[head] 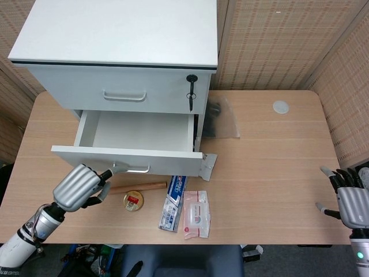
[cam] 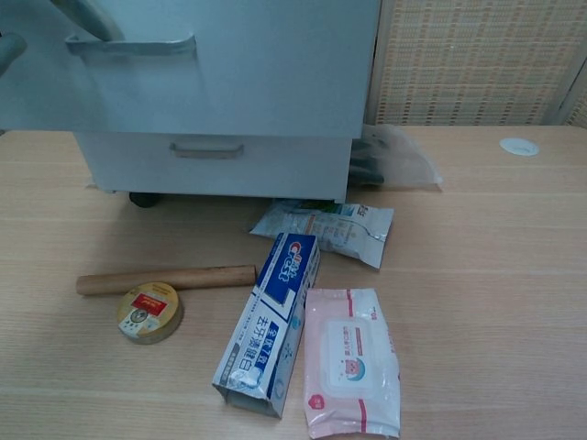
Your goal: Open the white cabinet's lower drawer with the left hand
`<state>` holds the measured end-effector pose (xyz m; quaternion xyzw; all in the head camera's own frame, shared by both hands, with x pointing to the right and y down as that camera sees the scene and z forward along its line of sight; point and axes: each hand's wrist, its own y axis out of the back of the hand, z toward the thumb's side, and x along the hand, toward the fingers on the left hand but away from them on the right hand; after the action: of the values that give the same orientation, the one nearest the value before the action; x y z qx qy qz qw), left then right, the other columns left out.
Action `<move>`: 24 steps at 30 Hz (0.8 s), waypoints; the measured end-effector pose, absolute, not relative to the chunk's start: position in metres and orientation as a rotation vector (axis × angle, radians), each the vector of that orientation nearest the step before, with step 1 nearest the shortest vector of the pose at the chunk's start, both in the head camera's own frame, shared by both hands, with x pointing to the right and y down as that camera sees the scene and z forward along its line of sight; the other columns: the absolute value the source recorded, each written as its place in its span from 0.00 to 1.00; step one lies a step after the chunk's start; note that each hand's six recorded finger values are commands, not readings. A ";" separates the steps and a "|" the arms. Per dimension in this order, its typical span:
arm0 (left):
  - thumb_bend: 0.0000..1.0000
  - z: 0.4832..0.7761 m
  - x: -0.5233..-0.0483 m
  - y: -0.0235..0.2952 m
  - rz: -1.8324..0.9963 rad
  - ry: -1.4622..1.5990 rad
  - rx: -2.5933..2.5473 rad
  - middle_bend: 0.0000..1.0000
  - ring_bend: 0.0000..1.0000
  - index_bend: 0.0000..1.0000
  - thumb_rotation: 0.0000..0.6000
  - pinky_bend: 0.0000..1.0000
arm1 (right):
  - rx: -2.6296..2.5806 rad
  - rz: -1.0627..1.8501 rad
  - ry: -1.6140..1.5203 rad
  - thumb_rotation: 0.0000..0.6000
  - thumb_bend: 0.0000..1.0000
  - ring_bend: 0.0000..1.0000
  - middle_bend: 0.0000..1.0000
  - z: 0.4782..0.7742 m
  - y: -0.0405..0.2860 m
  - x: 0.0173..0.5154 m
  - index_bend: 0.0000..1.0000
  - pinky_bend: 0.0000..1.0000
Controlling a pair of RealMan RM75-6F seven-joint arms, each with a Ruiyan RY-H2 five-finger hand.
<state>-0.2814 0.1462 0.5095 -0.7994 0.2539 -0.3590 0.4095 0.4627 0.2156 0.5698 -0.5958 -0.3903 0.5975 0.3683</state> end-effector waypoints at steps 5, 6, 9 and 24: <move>0.67 0.504 -0.283 0.151 -0.899 0.642 -2.012 0.99 1.00 0.22 1.00 1.00 | -1.529 1.535 -1.005 1.00 0.04 0.15 0.26 0.569 0.216 0.464 0.16 0.08; 0.67 0.504 -0.283 0.151 -0.900 0.644 -2.012 0.99 1.00 0.22 1.00 1.00 | -1.529 1.534 -1.006 1.00 0.04 0.15 0.26 0.569 0.216 0.464 0.16 0.08; 0.67 0.502 -0.285 0.153 -0.902 0.643 -2.009 0.98 0.99 0.22 1.00 1.00 | -1.529 1.530 -1.008 1.00 0.04 0.15 0.26 0.569 0.216 0.464 0.16 0.08; 0.67 0.491 -0.320 0.171 -0.942 0.743 -1.930 0.73 0.70 0.36 1.00 0.91 | -1.521 1.496 -1.009 1.00 0.05 0.15 0.26 0.558 0.214 0.461 0.16 0.08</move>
<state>-0.3196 0.1713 0.4907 -0.7703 0.2967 -0.3761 0.4209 0.4608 0.2136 0.5584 -0.5959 -0.3953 0.5860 0.3810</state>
